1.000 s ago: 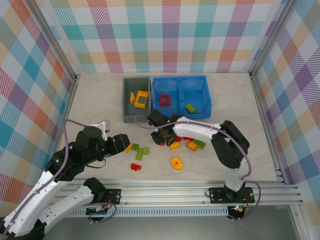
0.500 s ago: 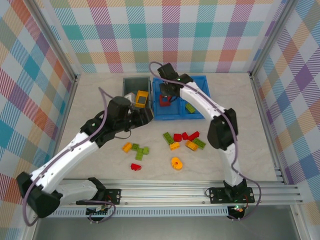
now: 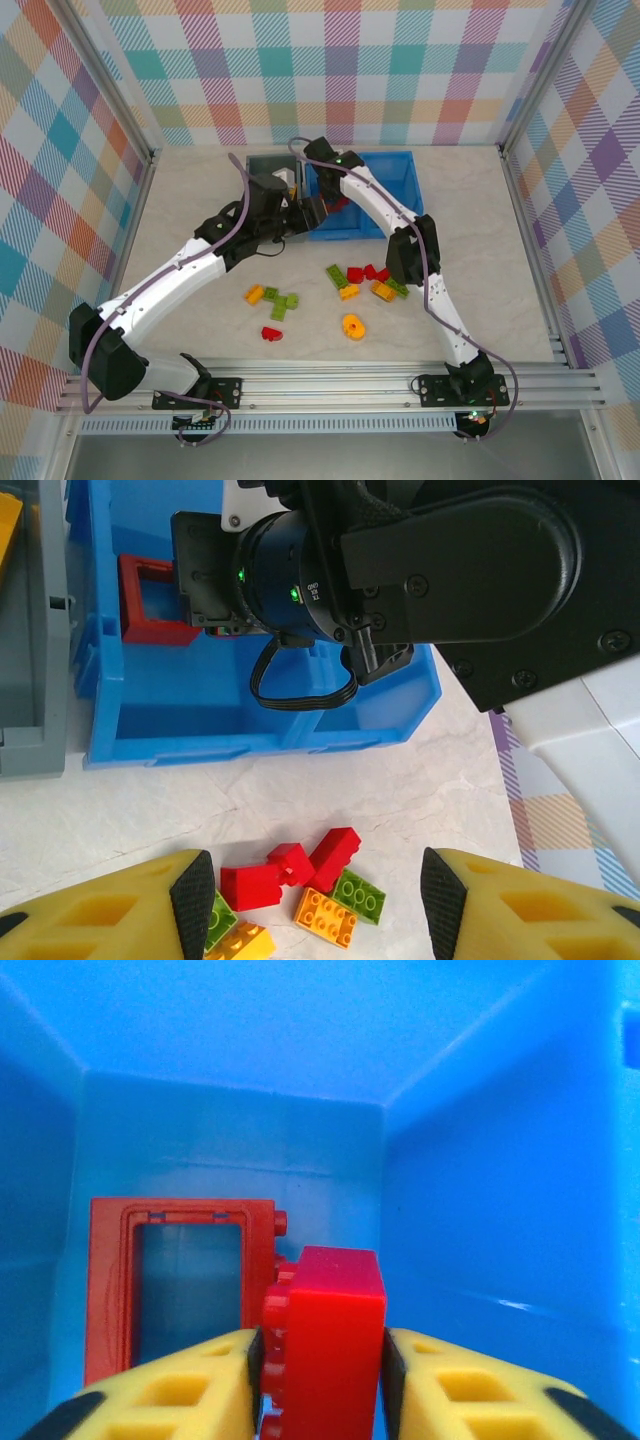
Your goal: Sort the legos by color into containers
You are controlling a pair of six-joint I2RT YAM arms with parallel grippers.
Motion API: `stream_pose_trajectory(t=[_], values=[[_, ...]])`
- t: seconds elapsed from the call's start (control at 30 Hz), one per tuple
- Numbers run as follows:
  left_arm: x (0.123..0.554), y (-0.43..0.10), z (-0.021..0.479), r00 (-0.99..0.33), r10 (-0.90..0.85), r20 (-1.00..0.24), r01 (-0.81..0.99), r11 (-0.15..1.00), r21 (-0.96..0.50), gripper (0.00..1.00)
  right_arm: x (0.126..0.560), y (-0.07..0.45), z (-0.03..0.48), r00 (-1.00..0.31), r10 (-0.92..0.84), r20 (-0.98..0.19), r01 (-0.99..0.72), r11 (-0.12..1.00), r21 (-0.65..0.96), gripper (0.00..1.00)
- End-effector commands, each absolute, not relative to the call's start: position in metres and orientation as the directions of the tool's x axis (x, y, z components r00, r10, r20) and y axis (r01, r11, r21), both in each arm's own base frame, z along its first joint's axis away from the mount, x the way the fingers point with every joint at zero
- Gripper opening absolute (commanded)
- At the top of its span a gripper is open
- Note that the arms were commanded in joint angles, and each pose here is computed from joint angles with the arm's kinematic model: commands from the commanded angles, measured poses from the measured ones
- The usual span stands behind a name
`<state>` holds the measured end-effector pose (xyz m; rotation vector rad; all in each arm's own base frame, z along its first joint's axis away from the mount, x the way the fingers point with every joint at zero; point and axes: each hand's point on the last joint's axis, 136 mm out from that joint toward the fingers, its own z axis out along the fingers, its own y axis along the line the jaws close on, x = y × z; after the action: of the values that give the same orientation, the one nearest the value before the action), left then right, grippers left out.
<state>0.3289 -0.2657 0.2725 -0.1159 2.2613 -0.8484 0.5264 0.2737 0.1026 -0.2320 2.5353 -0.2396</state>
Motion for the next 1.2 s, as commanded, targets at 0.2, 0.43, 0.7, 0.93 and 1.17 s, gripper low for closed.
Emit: stream_pose_trajectory(t=[0.2, 0.43, 0.7, 0.93, 1.17], values=[[0.312, -0.244, 0.267, -0.742, -0.303, -0.598, 0.119, 0.818, -0.562, 0.59, 0.523, 0.297, 0.168, -0.75, -0.214, -0.626, -0.175, 0.977, -0.125, 0.52], [0.283, -0.199, 0.239, -0.782, -0.295, -0.549, -0.027, 0.896, -0.442, 0.57, 0.497, 0.3, 0.262, -0.671, -0.143, -0.728, -0.198, 0.98, -0.01, 0.48], [0.231, -0.139, 0.159, -0.863, -0.318, -0.394, -0.242, 0.942, -0.231, 0.62, 0.354, 0.331, 0.306, -0.591, -0.176, -0.787, -0.548, 0.803, 0.232, 0.61], [0.209, -0.12, 0.108, -0.938, -0.192, -0.288, -0.175, 0.981, -0.085, 0.65, 0.217, 0.333, 0.229, -0.683, -0.271, -0.678, -0.655, 0.64, 0.403, 0.68], [0.207, -0.121, 0.076, -0.965, 0.11, -0.237, 0.107, 0.994, 0.027, 0.67, 0.177, 0.319, 0.198, -0.766, -0.205, -0.609, -0.571, 0.652, 0.499, 0.7]])
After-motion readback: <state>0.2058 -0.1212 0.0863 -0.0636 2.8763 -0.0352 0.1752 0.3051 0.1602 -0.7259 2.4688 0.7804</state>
